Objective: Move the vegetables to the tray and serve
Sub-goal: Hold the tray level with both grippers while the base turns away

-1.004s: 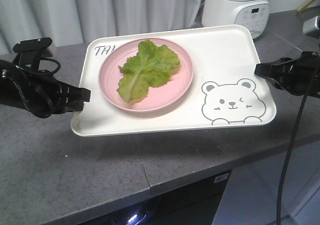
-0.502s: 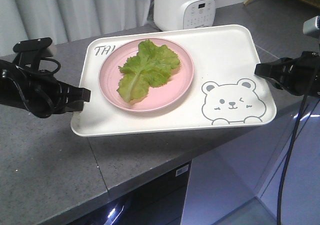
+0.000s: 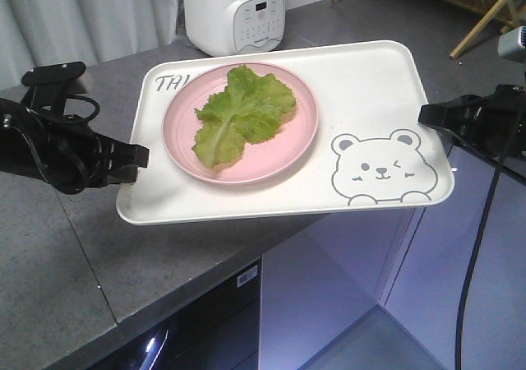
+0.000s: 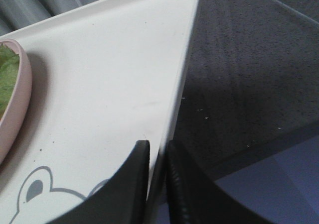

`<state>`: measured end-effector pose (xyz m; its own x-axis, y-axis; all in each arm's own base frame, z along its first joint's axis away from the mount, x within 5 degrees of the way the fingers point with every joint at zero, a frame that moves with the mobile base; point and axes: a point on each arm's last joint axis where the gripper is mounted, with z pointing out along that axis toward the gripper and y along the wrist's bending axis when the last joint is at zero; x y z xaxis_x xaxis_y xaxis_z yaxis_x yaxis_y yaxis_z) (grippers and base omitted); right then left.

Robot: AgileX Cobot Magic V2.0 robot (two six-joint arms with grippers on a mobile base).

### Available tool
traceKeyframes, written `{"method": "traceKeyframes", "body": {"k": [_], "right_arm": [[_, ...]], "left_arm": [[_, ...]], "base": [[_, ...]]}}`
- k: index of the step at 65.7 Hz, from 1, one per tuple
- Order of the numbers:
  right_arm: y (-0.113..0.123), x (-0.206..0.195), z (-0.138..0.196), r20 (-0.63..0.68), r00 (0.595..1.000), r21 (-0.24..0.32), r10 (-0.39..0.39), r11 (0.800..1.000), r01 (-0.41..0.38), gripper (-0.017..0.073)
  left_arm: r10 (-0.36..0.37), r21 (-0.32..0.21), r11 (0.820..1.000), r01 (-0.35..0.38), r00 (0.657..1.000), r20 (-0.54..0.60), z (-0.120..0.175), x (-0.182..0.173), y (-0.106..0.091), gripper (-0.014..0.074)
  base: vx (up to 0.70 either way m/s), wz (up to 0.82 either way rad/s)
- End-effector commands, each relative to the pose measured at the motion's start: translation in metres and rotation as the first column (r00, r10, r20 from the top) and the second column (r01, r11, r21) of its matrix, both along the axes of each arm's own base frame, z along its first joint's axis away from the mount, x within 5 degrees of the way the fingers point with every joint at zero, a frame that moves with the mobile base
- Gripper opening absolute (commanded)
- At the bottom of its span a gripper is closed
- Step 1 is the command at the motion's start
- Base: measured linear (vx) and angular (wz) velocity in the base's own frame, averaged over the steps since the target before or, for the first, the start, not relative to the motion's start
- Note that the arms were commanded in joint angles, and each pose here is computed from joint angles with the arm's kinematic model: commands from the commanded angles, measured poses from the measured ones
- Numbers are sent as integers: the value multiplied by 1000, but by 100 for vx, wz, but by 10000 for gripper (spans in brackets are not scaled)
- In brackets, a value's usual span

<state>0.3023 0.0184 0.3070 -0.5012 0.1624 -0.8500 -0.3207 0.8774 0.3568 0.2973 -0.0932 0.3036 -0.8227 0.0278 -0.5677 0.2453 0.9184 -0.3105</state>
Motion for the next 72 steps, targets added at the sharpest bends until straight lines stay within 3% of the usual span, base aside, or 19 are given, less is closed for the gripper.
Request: {"method": "traceKeyframes", "body": {"k": [1,72], "right_arm": [[8,-8,21,61,996,27,67,997,-69,78],[8,-8,21,60,996,28,68,997,-70,78]], "left_arm": [[-17,-74,997,25,995,103,27,-6,-9,-6],[-17,-74,997,25,995,103,27,-6,-9,-6]], "base": [[-1,-23],[-1,-26]]}}
